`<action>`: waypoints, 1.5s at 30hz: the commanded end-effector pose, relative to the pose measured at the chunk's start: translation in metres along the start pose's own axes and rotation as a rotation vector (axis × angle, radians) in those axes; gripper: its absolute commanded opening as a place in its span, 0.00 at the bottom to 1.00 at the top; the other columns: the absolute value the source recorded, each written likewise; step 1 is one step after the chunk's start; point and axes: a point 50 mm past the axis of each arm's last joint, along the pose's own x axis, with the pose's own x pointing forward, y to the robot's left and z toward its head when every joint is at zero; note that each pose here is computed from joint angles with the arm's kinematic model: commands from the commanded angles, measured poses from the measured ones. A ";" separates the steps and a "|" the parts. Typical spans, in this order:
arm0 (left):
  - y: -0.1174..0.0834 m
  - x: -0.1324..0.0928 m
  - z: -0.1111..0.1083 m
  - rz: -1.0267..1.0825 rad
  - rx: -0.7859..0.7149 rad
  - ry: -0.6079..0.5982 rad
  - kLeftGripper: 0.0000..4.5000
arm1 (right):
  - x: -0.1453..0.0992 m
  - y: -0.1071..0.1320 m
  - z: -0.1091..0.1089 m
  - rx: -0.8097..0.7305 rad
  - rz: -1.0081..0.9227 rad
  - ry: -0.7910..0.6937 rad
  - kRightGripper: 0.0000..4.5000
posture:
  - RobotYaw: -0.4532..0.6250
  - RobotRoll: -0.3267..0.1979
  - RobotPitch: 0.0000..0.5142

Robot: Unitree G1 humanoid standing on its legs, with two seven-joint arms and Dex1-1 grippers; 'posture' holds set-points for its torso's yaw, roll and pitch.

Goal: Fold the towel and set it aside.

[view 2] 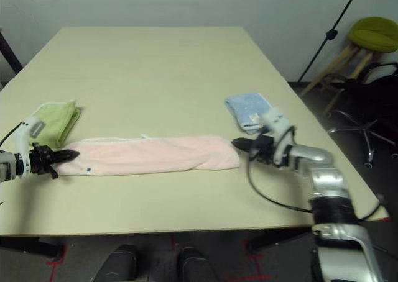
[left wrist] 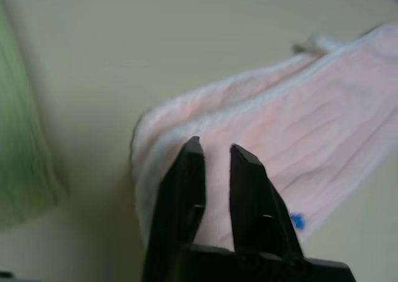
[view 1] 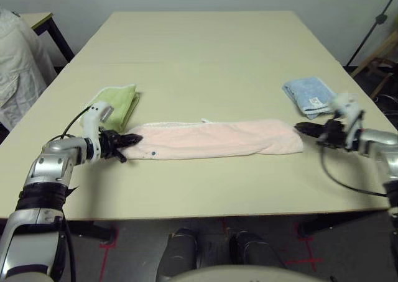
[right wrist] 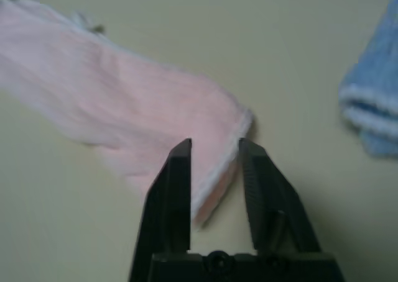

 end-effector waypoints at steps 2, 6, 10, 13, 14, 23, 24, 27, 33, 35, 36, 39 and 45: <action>-0.009 -0.011 0.026 -0.085 0.074 -0.033 0.56 | -0.018 0.028 -0.011 0.283 0.109 0.056 0.68 | 0.52 0.62 0.21; -0.018 -0.019 0.033 -0.181 0.126 -0.029 0.86 | -0.014 0.040 -0.022 0.417 0.092 0.060 1.00 | 0.52 0.62 0.21; -0.021 -0.026 0.038 -0.225 0.217 -0.045 0.99 | 0.000 0.044 -0.025 0.511 0.051 0.021 1.00 | 0.52 0.62 0.20; -0.024 -0.029 0.038 -0.245 0.223 -0.053 0.99 | 0.009 0.044 -0.030 0.528 -0.002 0.022 1.00 | 0.53 0.62 0.19; -0.026 -0.030 0.039 -0.260 0.224 -0.067 0.99 | 0.014 0.042 -0.032 0.536 -0.032 0.015 1.00 | 0.53 0.62 0.19; -0.036 -0.027 0.036 -0.309 0.236 -0.139 0.99 | 0.058 0.033 -0.040 0.635 -0.162 -0.042 1.00 | 0.54 0.62 0.18; -0.037 -0.028 0.035 -0.307 0.238 -0.139 0.99 | 0.061 0.033 -0.039 0.647 -0.169 -0.054 1.00 | 0.55 0.62 0.18; -0.036 -0.029 0.033 -0.304 0.248 -0.127 0.99 | 0.067 0.033 -0.037 0.676 -0.184 -0.083 1.00 | 0.55 0.62 0.19; -0.037 -0.027 0.029 -0.321 0.315 -0.158 1.00 | 0.072 0.035 -0.041 0.717 -0.216 -0.128 0.64 | 0.54 0.62 0.19; -0.036 -0.026 0.029 -0.333 0.308 -0.179 1.00 | 0.070 0.035 -0.043 0.717 -0.243 -0.149 0.47 | 0.54 0.62 0.19; -0.036 -0.025 0.028 -0.336 0.305 -0.180 1.00 | 0.070 0.035 -0.044 0.717 -0.252 -0.156 0.39 | 0.53 0.62 0.19; -0.037 -0.023 0.026 -0.351 0.296 -0.174 1.00 | 0.063 0.033 -0.043 0.687 -0.296 -0.217 0.14 | 0.53 0.62 0.19; -0.036 -0.017 0.025 -0.358 0.288 -0.171 1.00 | 0.046 0.026 -0.042 0.604 -0.437 -0.396 0.01 | 0.51 0.62 0.19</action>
